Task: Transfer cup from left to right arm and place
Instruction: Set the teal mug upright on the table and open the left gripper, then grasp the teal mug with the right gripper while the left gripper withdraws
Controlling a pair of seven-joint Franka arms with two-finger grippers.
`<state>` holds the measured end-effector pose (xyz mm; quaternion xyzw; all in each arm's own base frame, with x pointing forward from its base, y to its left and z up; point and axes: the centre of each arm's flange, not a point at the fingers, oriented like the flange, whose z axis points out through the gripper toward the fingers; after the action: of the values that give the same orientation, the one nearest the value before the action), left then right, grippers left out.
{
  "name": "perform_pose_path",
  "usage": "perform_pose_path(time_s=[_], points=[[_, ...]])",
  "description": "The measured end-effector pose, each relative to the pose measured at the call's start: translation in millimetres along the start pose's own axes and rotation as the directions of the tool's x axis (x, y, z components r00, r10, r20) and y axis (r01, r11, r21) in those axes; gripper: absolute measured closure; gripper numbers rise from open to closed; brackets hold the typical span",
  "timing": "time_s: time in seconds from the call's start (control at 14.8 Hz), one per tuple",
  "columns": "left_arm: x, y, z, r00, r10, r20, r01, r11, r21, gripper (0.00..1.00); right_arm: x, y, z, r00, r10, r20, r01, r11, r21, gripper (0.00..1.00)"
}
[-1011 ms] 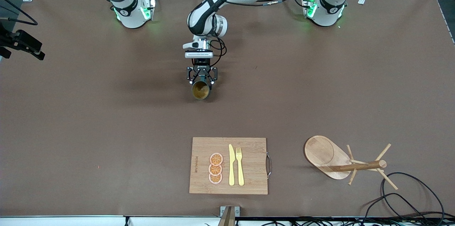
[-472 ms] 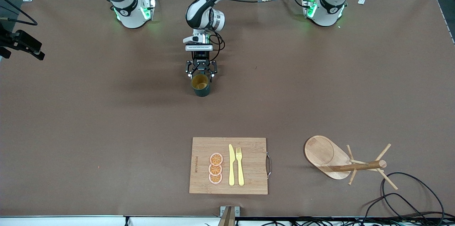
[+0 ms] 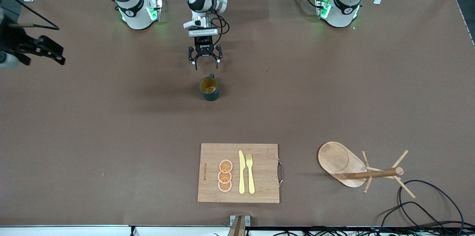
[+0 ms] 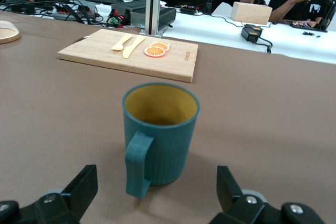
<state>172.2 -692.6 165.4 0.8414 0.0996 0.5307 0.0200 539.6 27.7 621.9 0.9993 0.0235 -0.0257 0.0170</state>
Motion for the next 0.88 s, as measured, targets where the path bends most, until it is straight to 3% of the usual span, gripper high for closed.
perform_pose_path(time_s=[0.13,0.27,0.61,0.88], points=[[25.8,8.7,-19.1,0.998,-0.050,0.036,0.049,0.998,0.030,0.00,14.7,-23.0,32.6,0.996,-0.038,0.078,0.039,0.999,-0.007,0.00],[63.8,16.6,-35.1,0.993,-0.073,0.096,0.065,0.994,0.083,0.00,24.3,-35.1,52.4,0.992,-0.056,0.115,0.057,0.998,-0.007,0.00],[194.4,21.3,-45.6,0.961,-0.167,0.220,0.121,0.970,0.209,0.00,55.0,-75.3,100.0,0.983,-0.110,0.147,0.111,0.994,0.004,0.00],[306.0,-2.5,-1.9,0.909,-0.266,0.321,0.158,0.932,0.325,0.00,73.7,-113.1,150.6,0.980,-0.084,0.179,0.067,0.993,0.098,0.00]])
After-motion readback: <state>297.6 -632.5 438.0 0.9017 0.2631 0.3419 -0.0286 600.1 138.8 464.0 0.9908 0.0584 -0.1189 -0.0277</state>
